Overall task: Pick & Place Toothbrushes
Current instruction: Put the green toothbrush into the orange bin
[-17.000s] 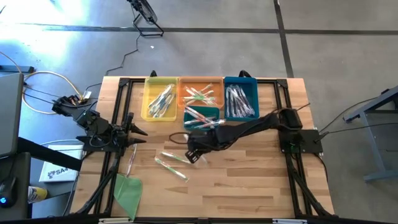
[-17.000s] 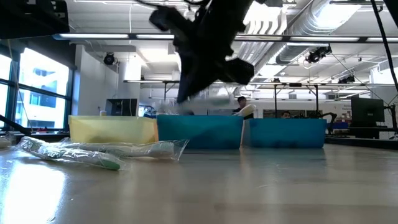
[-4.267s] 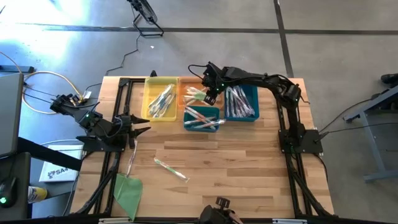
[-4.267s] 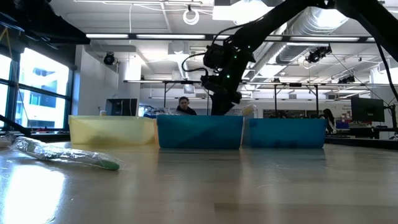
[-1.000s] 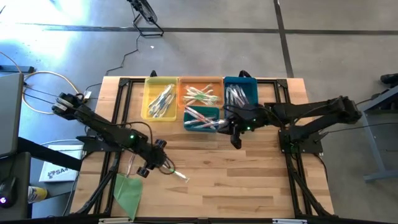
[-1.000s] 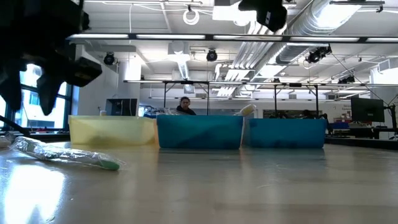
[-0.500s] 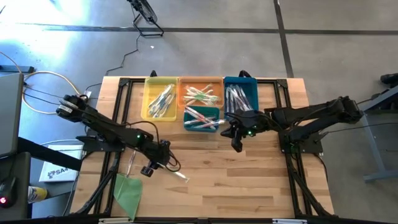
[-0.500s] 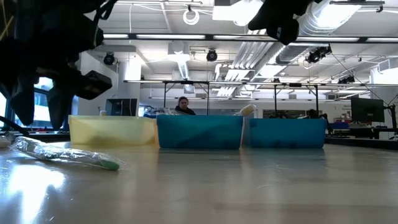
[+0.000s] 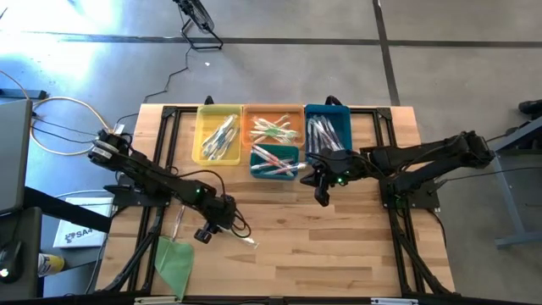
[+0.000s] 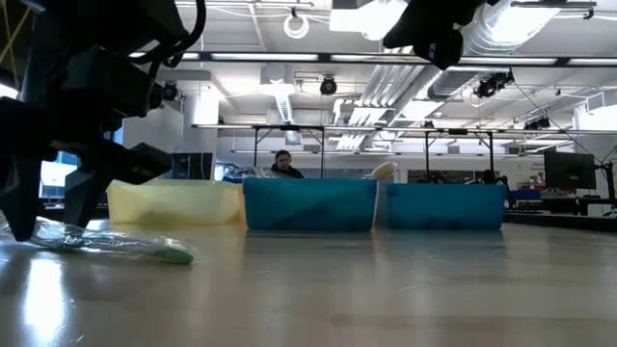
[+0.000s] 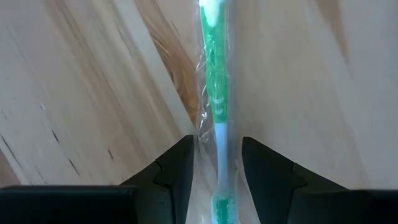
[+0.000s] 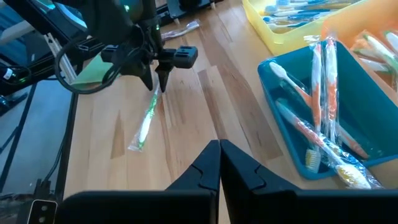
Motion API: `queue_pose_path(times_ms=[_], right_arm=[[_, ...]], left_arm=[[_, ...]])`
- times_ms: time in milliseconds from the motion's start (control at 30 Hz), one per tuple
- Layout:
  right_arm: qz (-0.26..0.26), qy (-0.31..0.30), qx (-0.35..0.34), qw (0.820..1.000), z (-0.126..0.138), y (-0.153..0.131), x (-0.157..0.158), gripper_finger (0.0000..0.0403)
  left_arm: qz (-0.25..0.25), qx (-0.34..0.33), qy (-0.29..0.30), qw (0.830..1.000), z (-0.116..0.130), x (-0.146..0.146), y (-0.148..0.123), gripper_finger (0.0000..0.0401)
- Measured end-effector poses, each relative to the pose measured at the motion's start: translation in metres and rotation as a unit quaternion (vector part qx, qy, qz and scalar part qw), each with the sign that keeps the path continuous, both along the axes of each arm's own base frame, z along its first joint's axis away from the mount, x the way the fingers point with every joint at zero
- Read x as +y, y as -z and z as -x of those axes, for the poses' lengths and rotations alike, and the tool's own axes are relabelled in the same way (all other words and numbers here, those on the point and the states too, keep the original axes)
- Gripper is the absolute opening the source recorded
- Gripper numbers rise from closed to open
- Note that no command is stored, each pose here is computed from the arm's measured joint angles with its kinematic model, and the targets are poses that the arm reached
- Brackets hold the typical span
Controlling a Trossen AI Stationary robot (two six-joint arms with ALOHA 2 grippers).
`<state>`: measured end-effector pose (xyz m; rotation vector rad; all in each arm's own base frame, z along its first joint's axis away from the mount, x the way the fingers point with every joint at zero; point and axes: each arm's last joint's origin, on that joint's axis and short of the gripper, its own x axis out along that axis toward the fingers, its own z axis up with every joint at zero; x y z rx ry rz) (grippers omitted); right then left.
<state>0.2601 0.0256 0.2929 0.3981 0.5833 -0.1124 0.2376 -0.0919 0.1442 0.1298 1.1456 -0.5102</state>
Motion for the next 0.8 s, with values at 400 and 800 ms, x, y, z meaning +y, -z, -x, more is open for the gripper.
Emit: queue_pose_path(times_ms=[400,800], right_arm=[[0.007,-0.005,0.0,1.0,-0.0001,0.0,0.0,0.0002],[0.018,-0.012,0.001,1.0,-0.0001,0.0002,-0.0012,0.0002]], left_arm=[[-0.021,0.001,-0.01,1.0,-0.0016,0.0004,0.0045,0.0131],[-0.017,0.002,-0.009,1.0,-0.0016,0.0007,0.0052,0.0021]])
